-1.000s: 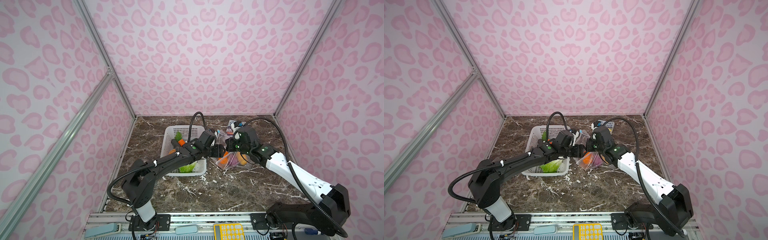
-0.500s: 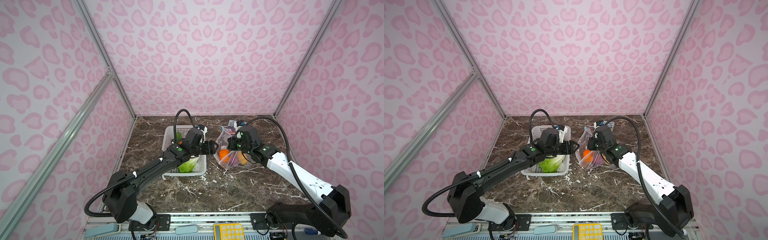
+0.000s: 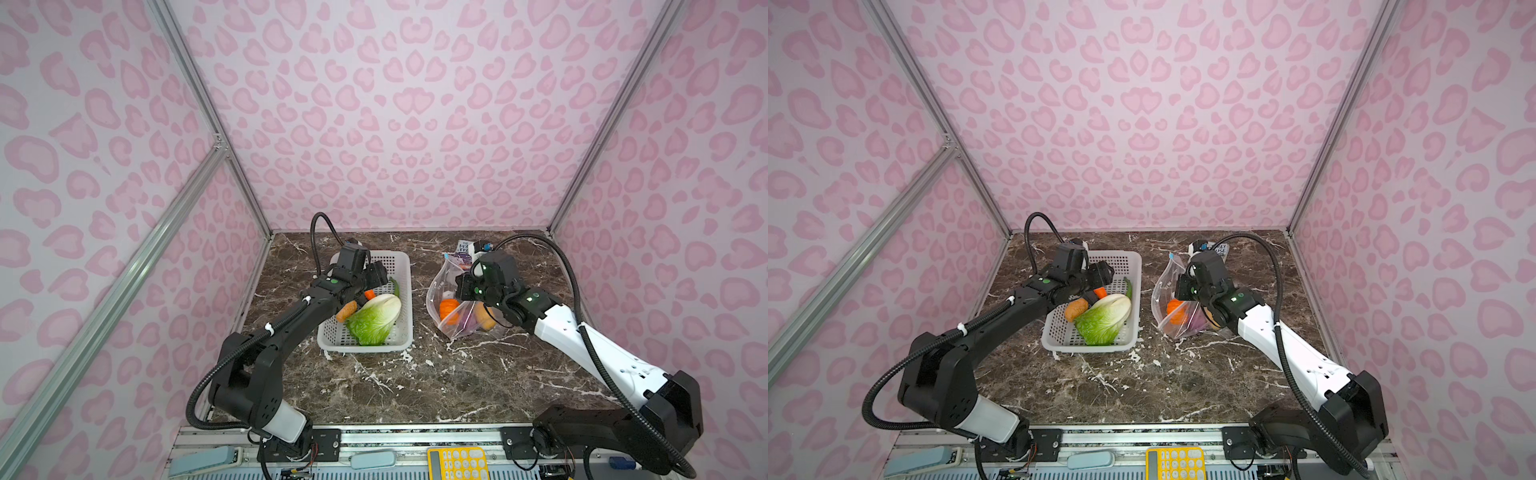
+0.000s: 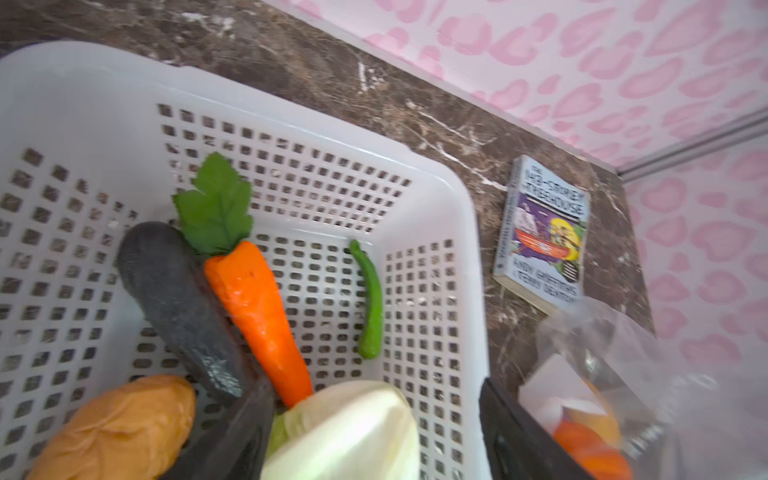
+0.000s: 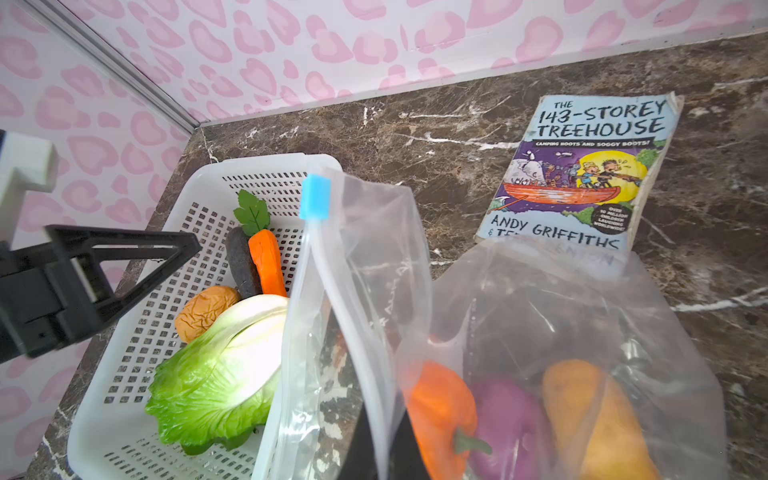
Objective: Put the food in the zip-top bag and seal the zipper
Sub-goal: 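Withdraw the left gripper from the bag back over the basket, then lower the left gripper onto the orange carrot's leafy top and close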
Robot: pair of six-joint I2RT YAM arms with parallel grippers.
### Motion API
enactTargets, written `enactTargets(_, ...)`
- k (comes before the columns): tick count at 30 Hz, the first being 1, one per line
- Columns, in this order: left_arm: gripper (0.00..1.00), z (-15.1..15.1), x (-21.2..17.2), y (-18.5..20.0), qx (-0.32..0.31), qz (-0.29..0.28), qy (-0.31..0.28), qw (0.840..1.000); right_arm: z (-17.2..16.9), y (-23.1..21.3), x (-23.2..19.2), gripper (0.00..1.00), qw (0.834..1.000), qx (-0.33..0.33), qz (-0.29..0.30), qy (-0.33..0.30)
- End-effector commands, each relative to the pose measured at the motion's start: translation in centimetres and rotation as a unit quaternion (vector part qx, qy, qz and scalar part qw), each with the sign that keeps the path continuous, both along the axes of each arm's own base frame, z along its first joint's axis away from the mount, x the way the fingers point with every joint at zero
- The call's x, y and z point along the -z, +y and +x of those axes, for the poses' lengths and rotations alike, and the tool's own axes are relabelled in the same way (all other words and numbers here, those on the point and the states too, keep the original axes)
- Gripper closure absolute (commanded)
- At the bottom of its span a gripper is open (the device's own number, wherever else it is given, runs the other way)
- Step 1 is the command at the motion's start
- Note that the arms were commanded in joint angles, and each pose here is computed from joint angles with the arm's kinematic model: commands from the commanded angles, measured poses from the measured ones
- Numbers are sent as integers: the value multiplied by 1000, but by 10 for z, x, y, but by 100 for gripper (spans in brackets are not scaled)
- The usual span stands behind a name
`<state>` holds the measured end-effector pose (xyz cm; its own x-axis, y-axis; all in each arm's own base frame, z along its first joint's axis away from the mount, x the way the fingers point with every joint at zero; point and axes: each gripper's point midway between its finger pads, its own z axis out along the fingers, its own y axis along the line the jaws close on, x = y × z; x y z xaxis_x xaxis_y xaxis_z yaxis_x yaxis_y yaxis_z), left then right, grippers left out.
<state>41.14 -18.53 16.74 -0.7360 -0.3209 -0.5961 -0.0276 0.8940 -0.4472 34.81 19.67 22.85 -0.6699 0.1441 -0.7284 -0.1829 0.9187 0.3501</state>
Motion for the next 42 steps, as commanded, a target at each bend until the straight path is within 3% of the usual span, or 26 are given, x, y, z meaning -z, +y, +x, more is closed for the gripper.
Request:
enactTargets(1, 21, 15, 12, 14, -24, 27, 6, 999, 3, 1, 2, 100, 1000, 2, 2, -2)
enactTargets(10, 22, 44, 56, 36, -58, 60, 50, 995, 7, 5, 9, 100, 1000, -2, 17, 0)
enactTargets(24, 24, 58, 101, 33, -56, 77, 93, 991, 5, 1, 8, 100, 1000, -2, 10, 1)
enactTargets(42, 26, 73, 126, 24, -43, 81, 112, 989, 6, -1, 9, 100, 1000, 0, 5, 3)
